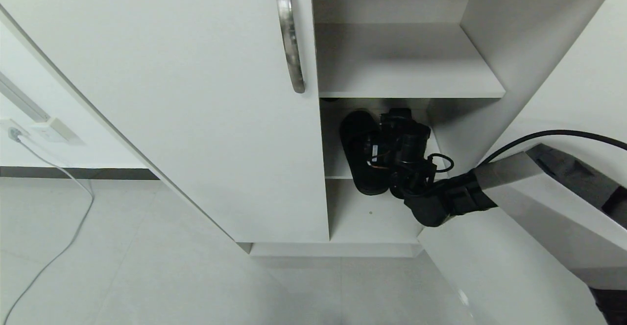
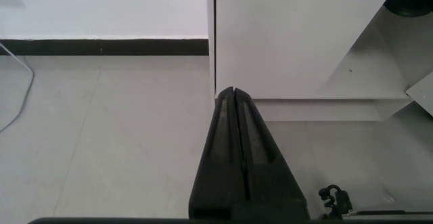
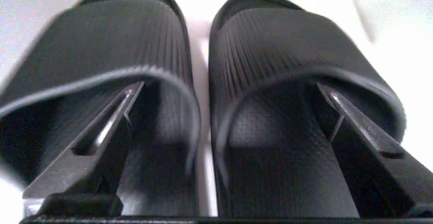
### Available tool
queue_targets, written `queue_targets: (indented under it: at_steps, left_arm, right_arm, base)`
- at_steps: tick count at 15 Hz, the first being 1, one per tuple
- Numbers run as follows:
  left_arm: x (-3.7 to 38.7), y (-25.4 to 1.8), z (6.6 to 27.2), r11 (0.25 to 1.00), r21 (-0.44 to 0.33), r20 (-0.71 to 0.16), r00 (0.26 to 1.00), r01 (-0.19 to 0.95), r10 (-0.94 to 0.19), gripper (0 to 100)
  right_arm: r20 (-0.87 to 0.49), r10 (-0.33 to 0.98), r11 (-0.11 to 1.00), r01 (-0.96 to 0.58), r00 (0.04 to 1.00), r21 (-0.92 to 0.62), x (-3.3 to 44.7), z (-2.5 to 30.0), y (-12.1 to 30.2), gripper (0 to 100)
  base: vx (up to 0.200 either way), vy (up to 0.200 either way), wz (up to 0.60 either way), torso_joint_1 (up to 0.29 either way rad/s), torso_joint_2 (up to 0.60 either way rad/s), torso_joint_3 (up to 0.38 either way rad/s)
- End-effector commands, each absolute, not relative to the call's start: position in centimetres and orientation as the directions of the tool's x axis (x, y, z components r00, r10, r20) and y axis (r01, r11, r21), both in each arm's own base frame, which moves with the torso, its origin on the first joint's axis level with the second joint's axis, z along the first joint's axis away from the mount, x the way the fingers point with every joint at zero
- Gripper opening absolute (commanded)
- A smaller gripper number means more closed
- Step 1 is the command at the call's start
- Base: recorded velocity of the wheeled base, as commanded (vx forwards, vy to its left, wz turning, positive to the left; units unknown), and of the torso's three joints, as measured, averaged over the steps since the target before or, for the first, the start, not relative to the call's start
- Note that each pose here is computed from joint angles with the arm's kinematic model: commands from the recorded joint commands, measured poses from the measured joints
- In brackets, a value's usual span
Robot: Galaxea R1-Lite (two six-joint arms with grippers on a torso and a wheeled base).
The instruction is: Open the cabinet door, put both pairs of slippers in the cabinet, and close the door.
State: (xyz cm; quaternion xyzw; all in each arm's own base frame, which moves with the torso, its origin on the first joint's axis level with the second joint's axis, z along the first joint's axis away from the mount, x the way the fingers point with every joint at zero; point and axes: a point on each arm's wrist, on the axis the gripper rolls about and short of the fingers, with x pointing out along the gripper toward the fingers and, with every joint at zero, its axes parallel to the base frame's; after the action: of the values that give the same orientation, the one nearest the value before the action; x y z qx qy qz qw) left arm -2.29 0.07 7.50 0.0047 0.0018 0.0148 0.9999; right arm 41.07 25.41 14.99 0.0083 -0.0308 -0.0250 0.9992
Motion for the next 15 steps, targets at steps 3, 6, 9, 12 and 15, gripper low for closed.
queue_targets:
  at_steps: [3,6,9,12,15]
  left_arm:
    - [-2.3,0.1,7.5,1.0,0.011,-0.005,1.0,-0.028,0.028,0]
    - [-2.3,0.1,7.5,1.0,0.012,-0.005,1.0,-0.026,0.026,0]
    - [-2.3,0.1,7.5,1.0,0.012,-0.005,1.0,-0.026,0.026,0]
    - [-2.3,0.1,7.5,1.0,0.011,-0.005,1.0,-0.026,0.026,0]
    - [-2.3,0.1,7.5,1.0,0.011,-0.005,1.0,-0.026,0.026,0]
  right_arm:
    - [0.081,0.046,0.998,-0.049,0.996,0.029,33.1,17.3,25.2,100]
    - [0.056,0.112,0.994,-0.113,0.992,0.013,28.4,16.9,25.0,100]
    - [0.04,0.152,0.988,-0.152,0.988,0.008,26.5,16.7,25.5,100]
    - [0.038,0.17,0.985,-0.171,0.985,0.007,25.9,16.7,25.9,100]
    - [0.035,0.17,0.985,-0.171,0.985,0.004,25.9,16.6,25.9,100]
  base:
    - [0.0,0.0,0.0,0.0,0.0,0.0]
    - [0.0,0.0,0.0,0.0,0.0,0.0]
    - [-0.133,0.0,0.0,0.002,0.0,0.002]
    - [-0.2,0.0,0.0,0.004,0.0,0.001]
    - [-0.2,0.0,0.0,0.001,0.0,0.002]
